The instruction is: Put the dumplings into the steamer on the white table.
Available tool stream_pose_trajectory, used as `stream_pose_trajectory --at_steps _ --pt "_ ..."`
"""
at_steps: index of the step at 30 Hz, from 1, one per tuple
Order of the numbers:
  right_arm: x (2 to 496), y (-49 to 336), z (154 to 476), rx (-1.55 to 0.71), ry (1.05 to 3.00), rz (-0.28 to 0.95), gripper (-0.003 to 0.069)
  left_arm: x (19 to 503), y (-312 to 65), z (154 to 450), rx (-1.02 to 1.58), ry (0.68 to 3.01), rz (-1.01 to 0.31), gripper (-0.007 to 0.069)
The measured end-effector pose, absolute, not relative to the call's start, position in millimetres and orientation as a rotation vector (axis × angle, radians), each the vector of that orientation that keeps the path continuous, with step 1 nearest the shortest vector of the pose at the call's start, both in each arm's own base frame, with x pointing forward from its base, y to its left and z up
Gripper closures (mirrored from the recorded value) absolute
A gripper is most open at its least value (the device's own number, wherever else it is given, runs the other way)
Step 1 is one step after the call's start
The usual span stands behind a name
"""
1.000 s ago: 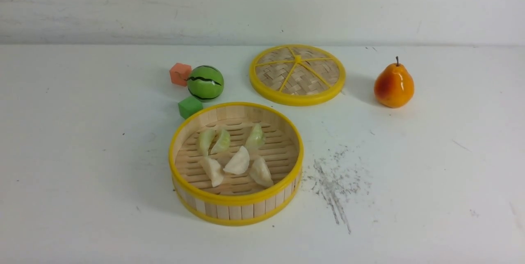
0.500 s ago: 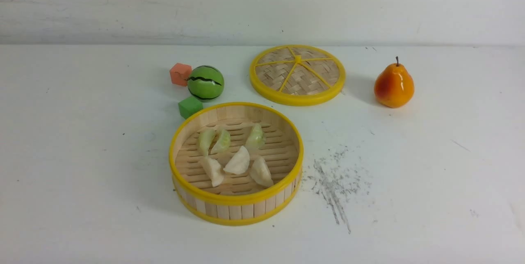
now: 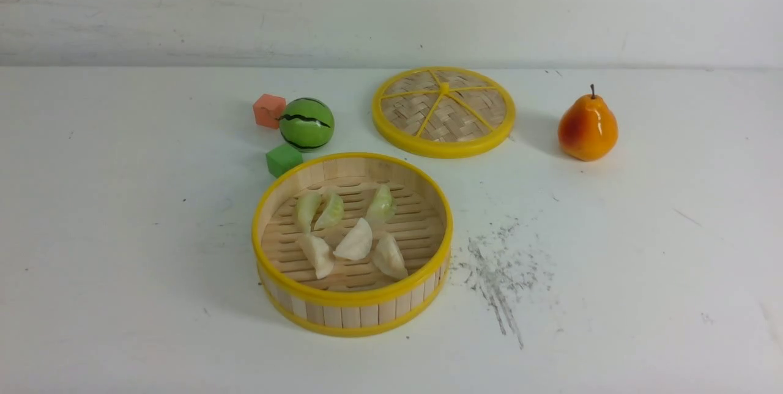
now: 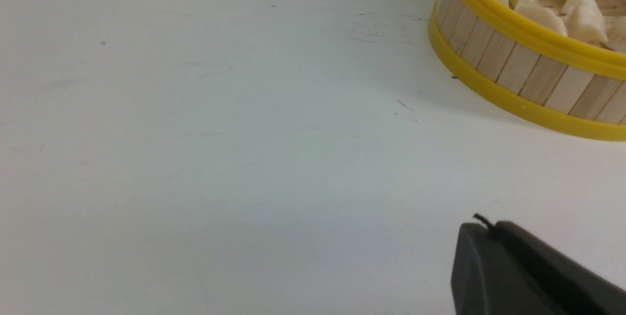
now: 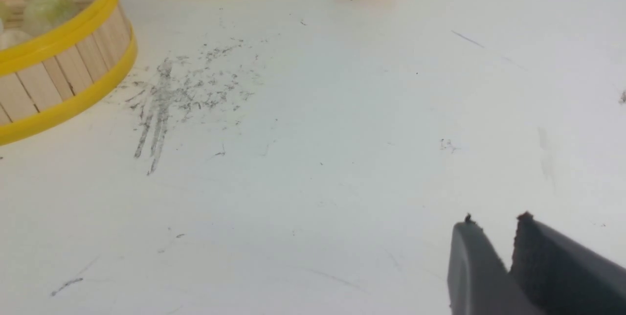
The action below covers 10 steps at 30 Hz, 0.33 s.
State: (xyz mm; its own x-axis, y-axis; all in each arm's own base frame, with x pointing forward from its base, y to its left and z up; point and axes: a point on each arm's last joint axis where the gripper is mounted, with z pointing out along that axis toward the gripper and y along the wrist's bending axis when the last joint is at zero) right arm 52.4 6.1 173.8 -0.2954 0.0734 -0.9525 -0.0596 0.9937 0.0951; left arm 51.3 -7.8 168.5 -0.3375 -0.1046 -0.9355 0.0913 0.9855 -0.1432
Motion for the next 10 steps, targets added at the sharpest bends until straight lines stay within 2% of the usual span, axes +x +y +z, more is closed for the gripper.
stream_pose_trajectory --at_steps 10 --pt "52.4 6.1 173.8 0.01 1.866 0.13 0.0512 51.3 -7.8 168.5 -0.01 1.905 -0.199 0.0639"
